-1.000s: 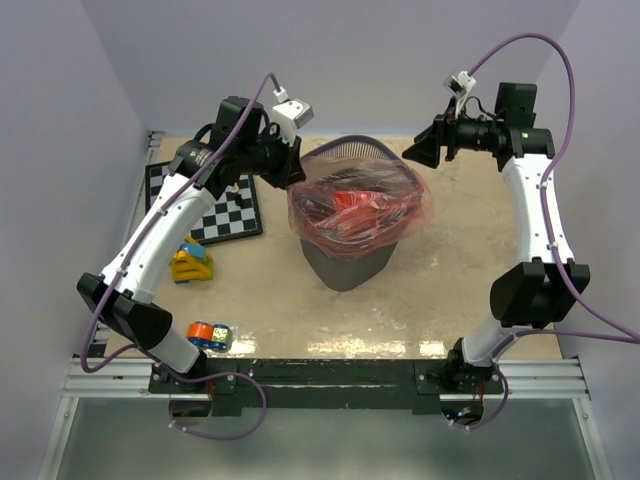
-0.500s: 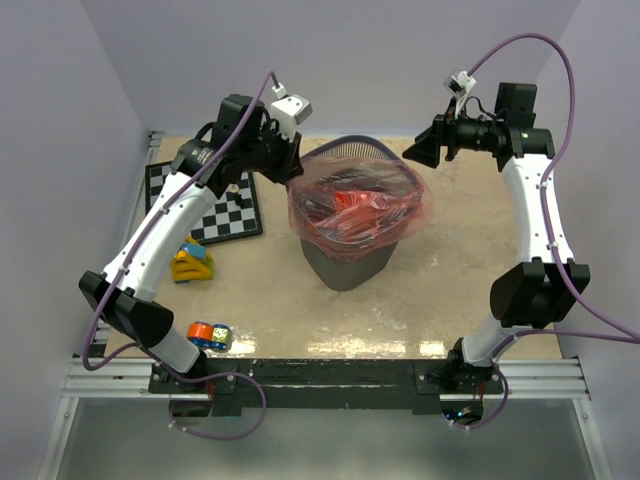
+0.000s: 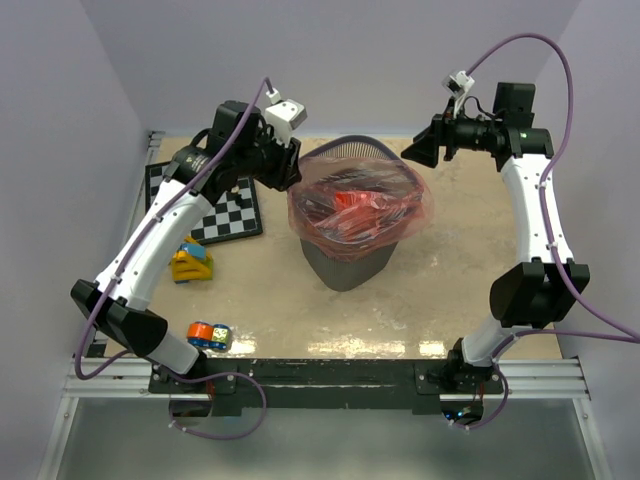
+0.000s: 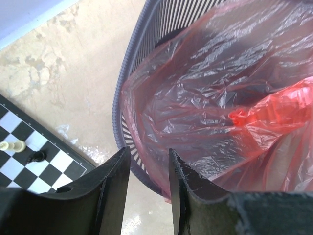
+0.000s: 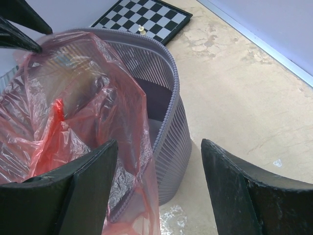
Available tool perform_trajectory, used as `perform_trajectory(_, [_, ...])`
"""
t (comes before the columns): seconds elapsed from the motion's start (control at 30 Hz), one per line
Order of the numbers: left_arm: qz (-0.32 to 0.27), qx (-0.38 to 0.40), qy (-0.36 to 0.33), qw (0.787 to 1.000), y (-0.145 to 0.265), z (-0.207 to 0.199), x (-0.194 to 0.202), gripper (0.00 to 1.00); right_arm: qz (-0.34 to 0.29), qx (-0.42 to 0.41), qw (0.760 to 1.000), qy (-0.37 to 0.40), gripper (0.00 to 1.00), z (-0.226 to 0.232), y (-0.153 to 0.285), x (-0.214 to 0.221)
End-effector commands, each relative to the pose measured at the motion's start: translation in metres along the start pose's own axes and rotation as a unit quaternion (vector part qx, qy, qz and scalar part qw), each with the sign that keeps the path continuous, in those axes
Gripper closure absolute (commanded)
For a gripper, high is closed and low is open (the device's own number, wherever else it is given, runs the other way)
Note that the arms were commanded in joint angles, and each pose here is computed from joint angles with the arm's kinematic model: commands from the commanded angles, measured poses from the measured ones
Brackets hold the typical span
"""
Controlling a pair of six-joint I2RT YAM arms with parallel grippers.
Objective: Put the trash bags into the trash bin
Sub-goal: Place the trash bag in the trash bin.
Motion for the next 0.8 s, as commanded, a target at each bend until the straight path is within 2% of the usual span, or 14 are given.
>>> perform_trajectory(0.0, [0.007, 0.010, 0.003, 1.000, 0.004, -0.007, 0.007, 0.58, -0.018, 0.005, 0.999, 0.026, 0.27, 0.013, 0.008, -0.018])
perform_trajectory(0.07, [0.014, 0.011, 0.001, 1.000, -0.001, -0.008, 0.010, 0.58, -0.018, 0.005, 1.000, 0.025, 0.27, 0.013, 0.009, -0.018])
perform_trajectory(0.13, [0.019, 0.012, 0.000, 1.000, -0.004, -0.008, 0.012, 0.64, -0.019, 0.005, 0.999, 0.028, 0.27, 0.014, 0.009, -0.019])
perform_trajectory(0.2, [0.013, 0.012, -0.001, 1.000, -0.006, -0.008, 0.009, 0.80, -0.019, 0.005, 0.999, 0.027, 0.27, 0.014, 0.009, -0.018])
perform_trajectory(0.27, [-0.001, 0.015, -0.007, 1.000, -0.004, -0.009, 0.003, 1.00, -0.018, 0.003, 0.999, 0.031, 0.27, 0.015, 0.010, -0.018])
perform_trajectory(0.47, [-0.062, 0.003, -0.026, 0.998, 0.002, -0.005, -0.020, 1.00, -0.015, -0.016, 0.999, 0.049, 0.26, 0.016, 0.004, -0.018])
perform_trajectory(0.6, [-0.114, 0.007, -0.011, 0.993, 0.013, 0.008, -0.024, 1.00, -0.012, -0.039, 0.997, 0.065, 0.25, 0.014, -0.003, -0.020])
perform_trajectory(0.67, [-0.128, 0.032, -0.017, 0.991, 0.014, 0.005, -0.021, 1.00, -0.018, -0.056, 0.994, 0.093, 0.25, 0.022, -0.012, -0.030])
perform_trajectory(0.77, [-0.185, 0.065, -0.037, 0.980, 0.022, -0.002, -0.019, 1.00, -0.015, -0.074, 0.989, 0.129, 0.24, 0.033, -0.035, -0.040])
Point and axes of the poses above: each gripper's point midway between its finger pads, its own y axis back along the fingers, its own z axis along the line the jaws close on, x = y × z, the point moved 7 cm from there along y, back along the fingers, and after that the axes turned 9 degrees about y, right-handed, at the moved point
